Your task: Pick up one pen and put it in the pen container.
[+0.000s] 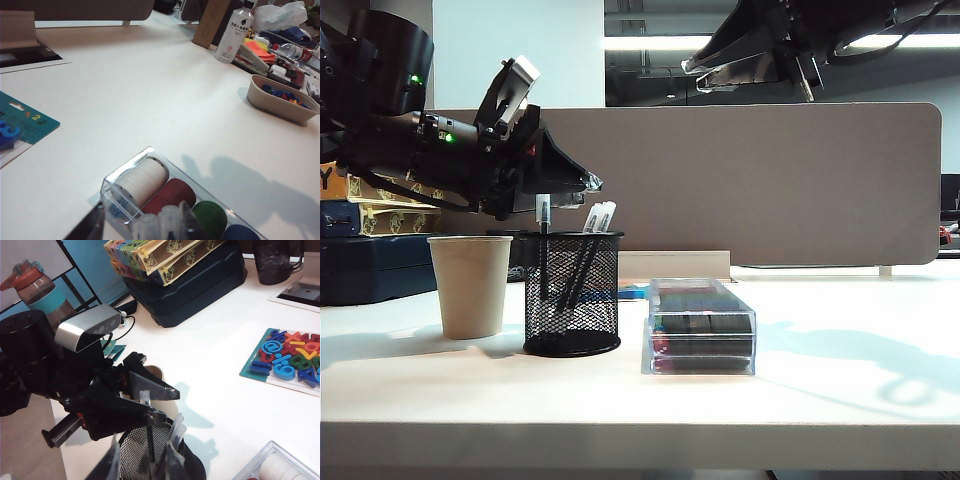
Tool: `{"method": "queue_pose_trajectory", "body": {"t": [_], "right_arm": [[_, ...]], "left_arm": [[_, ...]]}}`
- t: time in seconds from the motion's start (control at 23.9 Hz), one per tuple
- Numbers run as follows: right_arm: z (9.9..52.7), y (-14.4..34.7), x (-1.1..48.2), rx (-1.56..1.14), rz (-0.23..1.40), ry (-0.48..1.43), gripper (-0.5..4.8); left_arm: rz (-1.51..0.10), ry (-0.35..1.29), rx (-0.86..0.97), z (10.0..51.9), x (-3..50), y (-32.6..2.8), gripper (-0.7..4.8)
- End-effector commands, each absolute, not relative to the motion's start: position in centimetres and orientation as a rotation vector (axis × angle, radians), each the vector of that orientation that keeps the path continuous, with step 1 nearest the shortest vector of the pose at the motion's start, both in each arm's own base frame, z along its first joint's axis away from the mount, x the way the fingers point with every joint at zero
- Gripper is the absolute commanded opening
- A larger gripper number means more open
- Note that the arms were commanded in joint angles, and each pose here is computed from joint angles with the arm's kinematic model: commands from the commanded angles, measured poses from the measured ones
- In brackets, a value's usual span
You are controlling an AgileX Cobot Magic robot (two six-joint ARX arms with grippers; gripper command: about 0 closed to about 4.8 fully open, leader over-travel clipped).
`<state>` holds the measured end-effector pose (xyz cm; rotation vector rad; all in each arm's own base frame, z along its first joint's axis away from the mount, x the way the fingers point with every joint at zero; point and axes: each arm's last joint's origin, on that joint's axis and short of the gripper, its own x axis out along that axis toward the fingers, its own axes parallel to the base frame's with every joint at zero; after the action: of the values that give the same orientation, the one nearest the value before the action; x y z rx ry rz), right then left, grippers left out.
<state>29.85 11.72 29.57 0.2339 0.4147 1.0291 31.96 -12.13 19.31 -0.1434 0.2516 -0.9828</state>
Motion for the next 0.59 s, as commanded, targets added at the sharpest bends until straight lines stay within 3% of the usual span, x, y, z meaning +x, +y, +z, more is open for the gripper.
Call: {"method": "queue_pose_trajectory", "body": {"t": [0.04, 0.59], "right_arm": [[29.9, 11.7, 29.8, 0.225, 1.033, 0.394, 1.17], [30.1, 10.6, 30.3, 0.224, 1.0, 0.368, 1.17]], "left_arm": [[-0.99, 0.23, -0.136, 19.6, 32.0, -12.1, 1.84], [-1.021, 0.107, -0.135, 21.6, 32.4, -12.2, 1.84]]}}
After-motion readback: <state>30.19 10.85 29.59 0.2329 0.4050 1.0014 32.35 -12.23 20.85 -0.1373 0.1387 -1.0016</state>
